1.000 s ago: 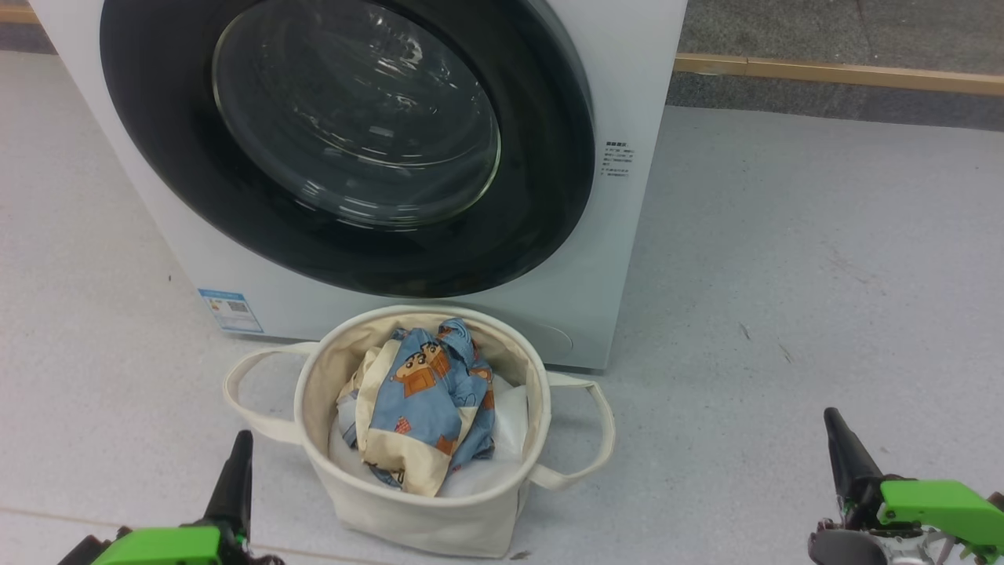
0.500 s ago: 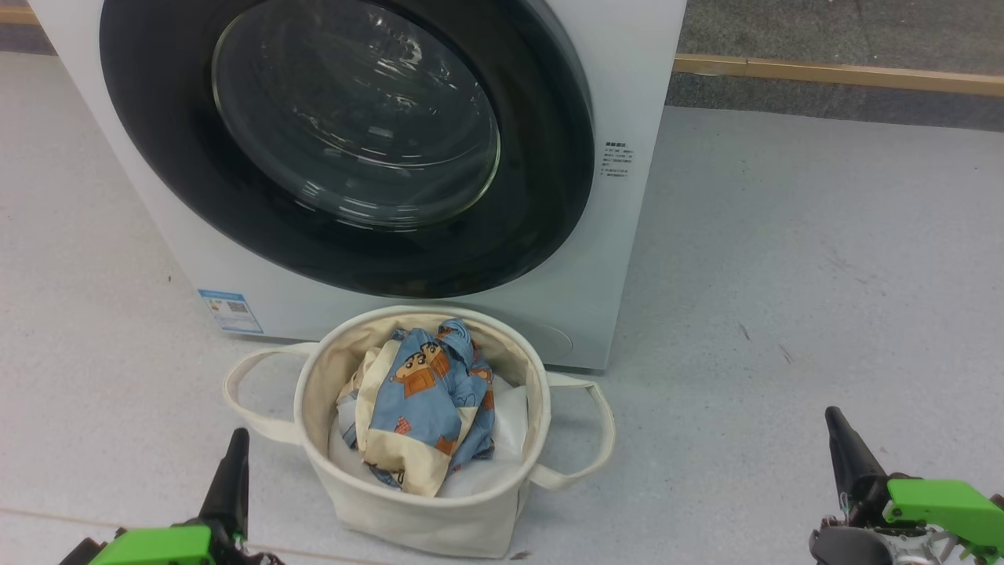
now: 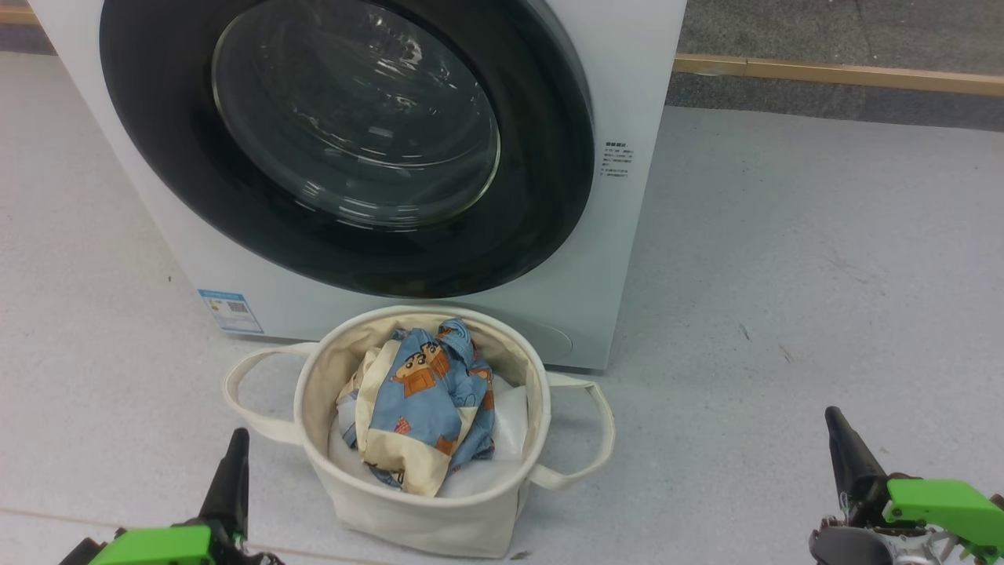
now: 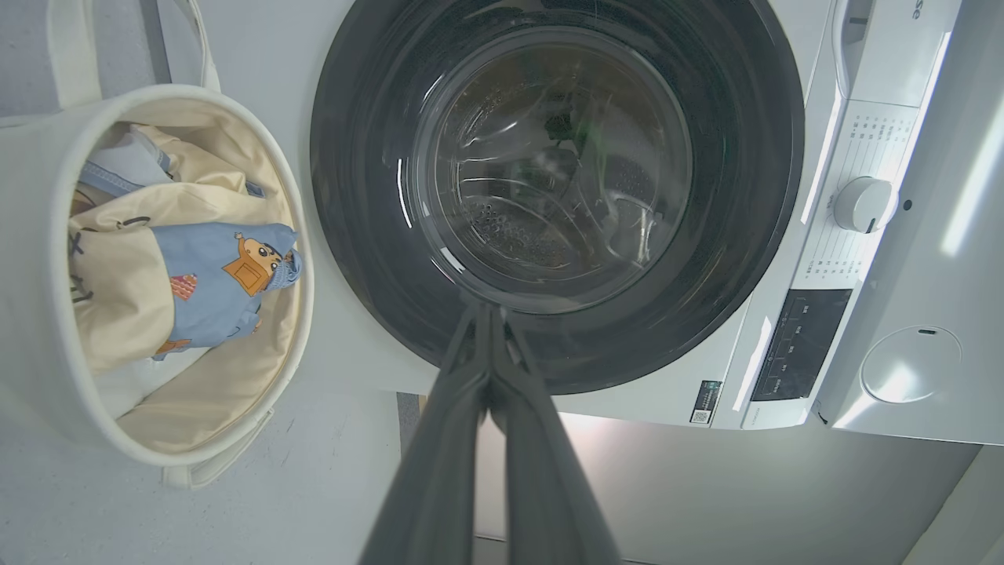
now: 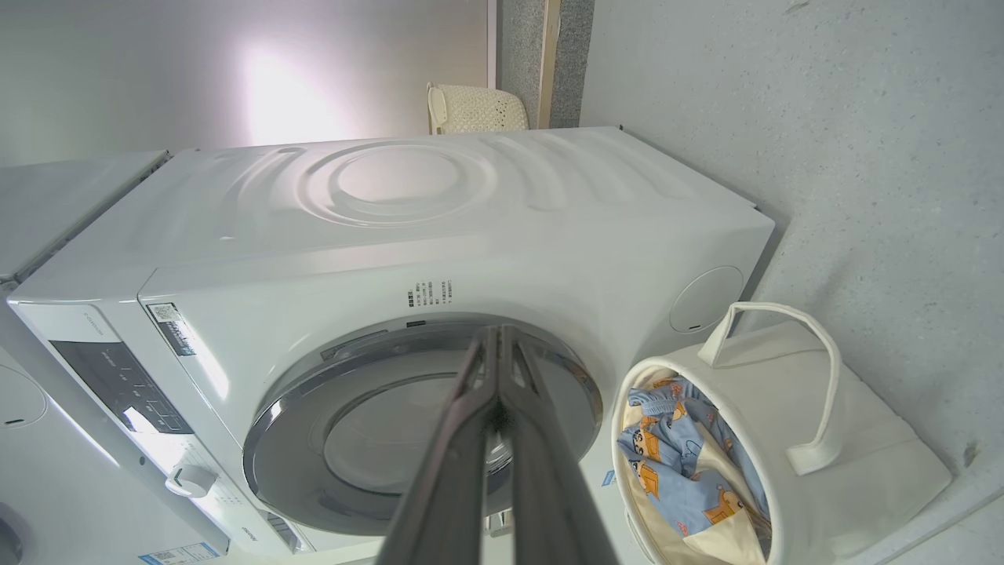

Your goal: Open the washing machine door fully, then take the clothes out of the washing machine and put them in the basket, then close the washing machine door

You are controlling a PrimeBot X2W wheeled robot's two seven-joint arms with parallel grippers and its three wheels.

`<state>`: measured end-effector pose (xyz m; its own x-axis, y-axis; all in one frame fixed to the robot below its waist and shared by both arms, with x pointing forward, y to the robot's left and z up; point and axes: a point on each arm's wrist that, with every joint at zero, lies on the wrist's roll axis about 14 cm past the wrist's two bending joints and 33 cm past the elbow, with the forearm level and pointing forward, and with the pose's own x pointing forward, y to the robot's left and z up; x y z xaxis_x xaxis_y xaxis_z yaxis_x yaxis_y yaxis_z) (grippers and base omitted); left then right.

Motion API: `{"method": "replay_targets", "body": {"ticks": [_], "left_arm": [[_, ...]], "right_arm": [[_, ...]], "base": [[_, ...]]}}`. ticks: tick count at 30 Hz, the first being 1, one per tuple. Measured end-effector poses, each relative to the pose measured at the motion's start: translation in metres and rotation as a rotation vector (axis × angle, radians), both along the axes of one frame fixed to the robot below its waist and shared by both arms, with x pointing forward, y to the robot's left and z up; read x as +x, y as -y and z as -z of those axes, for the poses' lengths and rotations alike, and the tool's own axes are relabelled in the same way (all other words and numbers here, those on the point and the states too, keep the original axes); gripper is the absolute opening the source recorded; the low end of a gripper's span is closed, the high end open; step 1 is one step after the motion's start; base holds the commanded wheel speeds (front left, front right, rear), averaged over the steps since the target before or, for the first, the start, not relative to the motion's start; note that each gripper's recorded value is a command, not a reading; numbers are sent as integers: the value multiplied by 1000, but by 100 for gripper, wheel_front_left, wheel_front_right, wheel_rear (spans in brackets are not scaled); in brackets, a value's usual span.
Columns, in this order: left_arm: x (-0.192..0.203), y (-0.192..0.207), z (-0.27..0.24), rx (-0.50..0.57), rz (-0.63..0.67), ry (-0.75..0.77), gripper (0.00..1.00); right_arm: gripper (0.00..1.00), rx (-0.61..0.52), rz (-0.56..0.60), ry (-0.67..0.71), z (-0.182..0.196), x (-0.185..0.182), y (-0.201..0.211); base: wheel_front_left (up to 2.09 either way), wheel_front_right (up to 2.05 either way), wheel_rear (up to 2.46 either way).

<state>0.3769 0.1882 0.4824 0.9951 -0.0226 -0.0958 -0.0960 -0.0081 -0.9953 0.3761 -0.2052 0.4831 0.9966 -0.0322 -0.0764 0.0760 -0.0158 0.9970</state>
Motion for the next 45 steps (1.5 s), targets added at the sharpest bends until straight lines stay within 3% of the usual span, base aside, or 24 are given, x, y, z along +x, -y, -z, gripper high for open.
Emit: {"method": "replay_targets", "body": {"ticks": [45], "left_arm": [[0, 0, 0, 0, 0, 0, 0]], "right_arm": [[0, 2, -6, -1, 0, 0, -2]], "base": [[0, 0, 0]]}}
